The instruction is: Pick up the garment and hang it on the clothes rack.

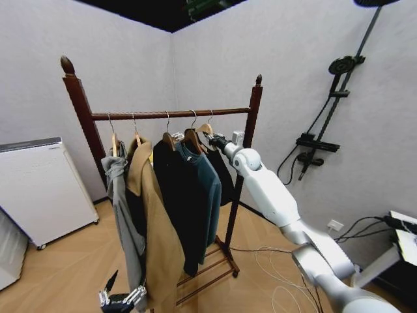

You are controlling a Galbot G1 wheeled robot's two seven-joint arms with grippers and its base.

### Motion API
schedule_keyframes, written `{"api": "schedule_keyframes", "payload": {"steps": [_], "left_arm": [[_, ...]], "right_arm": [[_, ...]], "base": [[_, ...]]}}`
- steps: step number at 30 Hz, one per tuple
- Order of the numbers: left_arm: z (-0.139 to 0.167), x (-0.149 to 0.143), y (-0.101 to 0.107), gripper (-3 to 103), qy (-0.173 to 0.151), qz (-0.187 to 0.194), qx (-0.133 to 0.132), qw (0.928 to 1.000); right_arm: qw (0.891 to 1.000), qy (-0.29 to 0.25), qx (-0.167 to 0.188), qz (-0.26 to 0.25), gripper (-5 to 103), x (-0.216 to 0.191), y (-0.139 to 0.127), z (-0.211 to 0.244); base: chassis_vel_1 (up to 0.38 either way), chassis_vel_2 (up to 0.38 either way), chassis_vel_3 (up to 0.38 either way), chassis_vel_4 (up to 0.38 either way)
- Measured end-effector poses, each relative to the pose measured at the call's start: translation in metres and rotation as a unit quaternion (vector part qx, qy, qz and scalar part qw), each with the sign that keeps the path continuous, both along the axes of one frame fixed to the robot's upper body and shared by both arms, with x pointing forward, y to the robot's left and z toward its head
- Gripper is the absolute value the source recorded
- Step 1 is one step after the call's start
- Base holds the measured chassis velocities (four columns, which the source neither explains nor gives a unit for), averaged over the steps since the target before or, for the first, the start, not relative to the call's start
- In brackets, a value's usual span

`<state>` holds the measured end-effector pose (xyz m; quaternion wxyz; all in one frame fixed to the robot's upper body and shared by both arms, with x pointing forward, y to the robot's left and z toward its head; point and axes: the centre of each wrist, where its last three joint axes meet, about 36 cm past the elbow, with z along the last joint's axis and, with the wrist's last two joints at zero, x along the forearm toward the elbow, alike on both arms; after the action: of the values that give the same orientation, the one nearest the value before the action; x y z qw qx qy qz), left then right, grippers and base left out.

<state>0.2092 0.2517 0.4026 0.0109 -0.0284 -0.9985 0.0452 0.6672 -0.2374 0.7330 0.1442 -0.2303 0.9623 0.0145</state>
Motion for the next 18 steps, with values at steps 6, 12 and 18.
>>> {"api": "schedule_keyframes", "payload": {"steps": [6,12,18], "left_arm": [[0.0,0.0,0.0,100,0.0,0.0,0.0,1.0],[0.0,0.0,0.0,100,0.0,0.0,0.0,1.0],[0.0,0.0,0.0,100,0.0,0.0,0.0,1.0]], "right_arm": [[0.999,-0.036,0.011,-0.033,57,-0.05,-0.068,0.005],[0.998,-0.044,0.025,-0.042,79,-0.129,-0.099,-0.011],[0.998,-0.031,0.026,-0.058,95,-0.199,-0.114,-0.047]], "base": [[0.0,0.0,0.0,0.0],[0.0,0.0,0.0,0.0],[0.0,0.0,0.0,0.0]]}}
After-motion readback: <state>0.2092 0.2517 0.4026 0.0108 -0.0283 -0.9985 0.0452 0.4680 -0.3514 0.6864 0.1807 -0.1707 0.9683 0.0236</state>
